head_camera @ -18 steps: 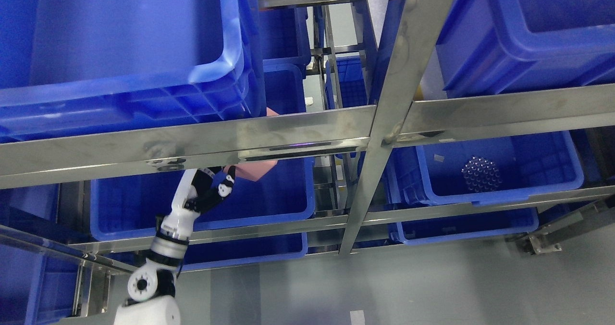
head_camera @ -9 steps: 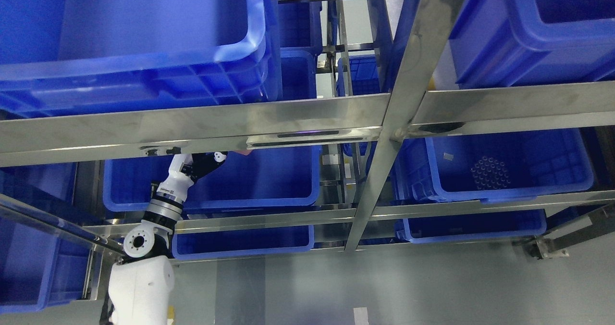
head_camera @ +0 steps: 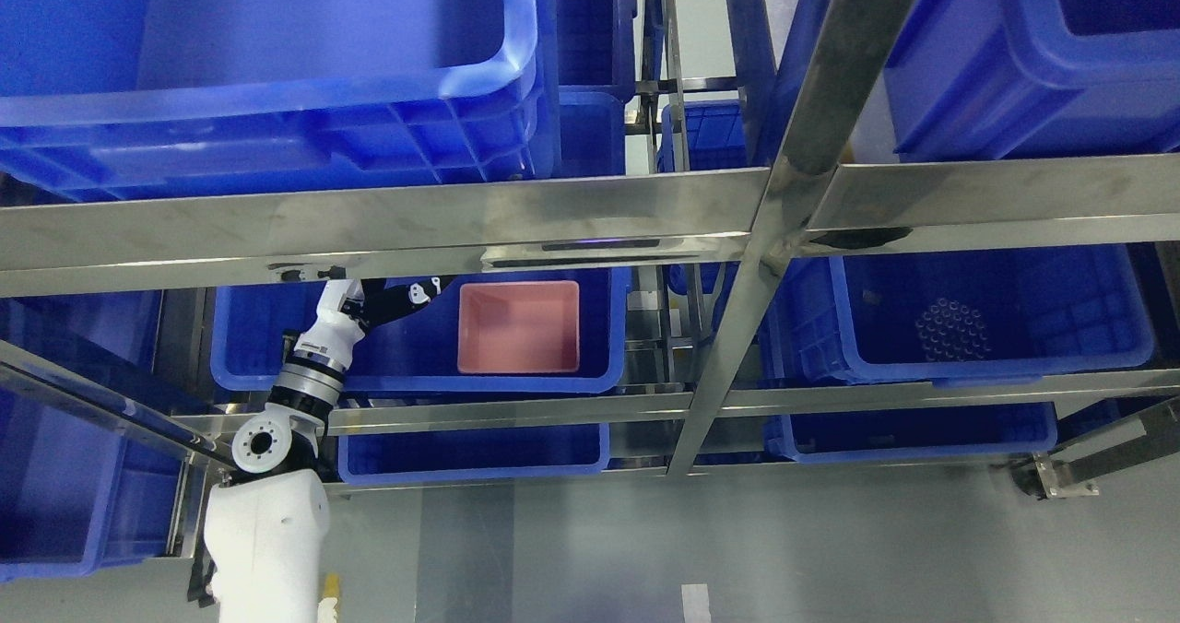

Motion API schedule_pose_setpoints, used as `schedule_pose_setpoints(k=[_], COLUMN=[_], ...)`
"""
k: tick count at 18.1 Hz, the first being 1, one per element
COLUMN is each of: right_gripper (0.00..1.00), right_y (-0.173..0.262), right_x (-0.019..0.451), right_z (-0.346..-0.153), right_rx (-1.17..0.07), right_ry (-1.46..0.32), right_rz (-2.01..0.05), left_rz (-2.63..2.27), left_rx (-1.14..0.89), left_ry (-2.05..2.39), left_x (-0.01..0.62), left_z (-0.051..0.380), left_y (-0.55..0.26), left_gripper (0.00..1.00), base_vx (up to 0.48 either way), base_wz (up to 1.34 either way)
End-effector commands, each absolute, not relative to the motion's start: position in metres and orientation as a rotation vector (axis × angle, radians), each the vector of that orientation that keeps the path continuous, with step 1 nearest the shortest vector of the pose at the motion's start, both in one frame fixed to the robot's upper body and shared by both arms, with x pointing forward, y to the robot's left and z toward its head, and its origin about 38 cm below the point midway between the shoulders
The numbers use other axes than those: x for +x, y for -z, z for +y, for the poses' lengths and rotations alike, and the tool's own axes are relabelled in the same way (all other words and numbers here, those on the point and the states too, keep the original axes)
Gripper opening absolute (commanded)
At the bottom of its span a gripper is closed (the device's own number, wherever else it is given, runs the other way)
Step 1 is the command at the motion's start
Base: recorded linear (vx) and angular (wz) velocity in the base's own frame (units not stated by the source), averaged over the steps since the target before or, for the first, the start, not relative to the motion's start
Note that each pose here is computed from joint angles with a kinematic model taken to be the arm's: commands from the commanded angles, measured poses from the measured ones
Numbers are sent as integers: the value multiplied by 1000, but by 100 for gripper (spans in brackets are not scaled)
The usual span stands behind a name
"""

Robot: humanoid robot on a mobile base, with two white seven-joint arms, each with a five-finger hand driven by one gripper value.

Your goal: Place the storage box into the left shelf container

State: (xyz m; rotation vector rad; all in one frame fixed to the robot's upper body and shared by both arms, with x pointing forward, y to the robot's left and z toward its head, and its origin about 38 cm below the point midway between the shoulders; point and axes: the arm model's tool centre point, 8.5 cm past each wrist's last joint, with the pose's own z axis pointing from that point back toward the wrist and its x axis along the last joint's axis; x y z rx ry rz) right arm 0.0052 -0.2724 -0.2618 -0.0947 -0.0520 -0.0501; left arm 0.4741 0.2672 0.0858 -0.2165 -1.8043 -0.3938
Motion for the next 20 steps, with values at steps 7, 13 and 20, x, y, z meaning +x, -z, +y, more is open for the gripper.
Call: schedule_pose_setpoints(k=[7, 13, 20], right_gripper=[100, 100, 100], right_y=[261, 261, 261], right_x=[13, 14, 14], right_z=[-284, -284, -284], right_rx=[-110, -108, -110], right_ry=[70, 70, 70], right_rz=[-73, -75, -75], left_rz=[-2022, -2060, -2211], left_rx=[-157, -35, 39], left_ry=[627, 465, 301], left_x=[444, 384, 336], left_z=[231, 245, 240], left_y=[-152, -144, -146], left_gripper=[99, 99, 99], base_vx=[0, -43, -163], base_wz=[-5, -32, -66])
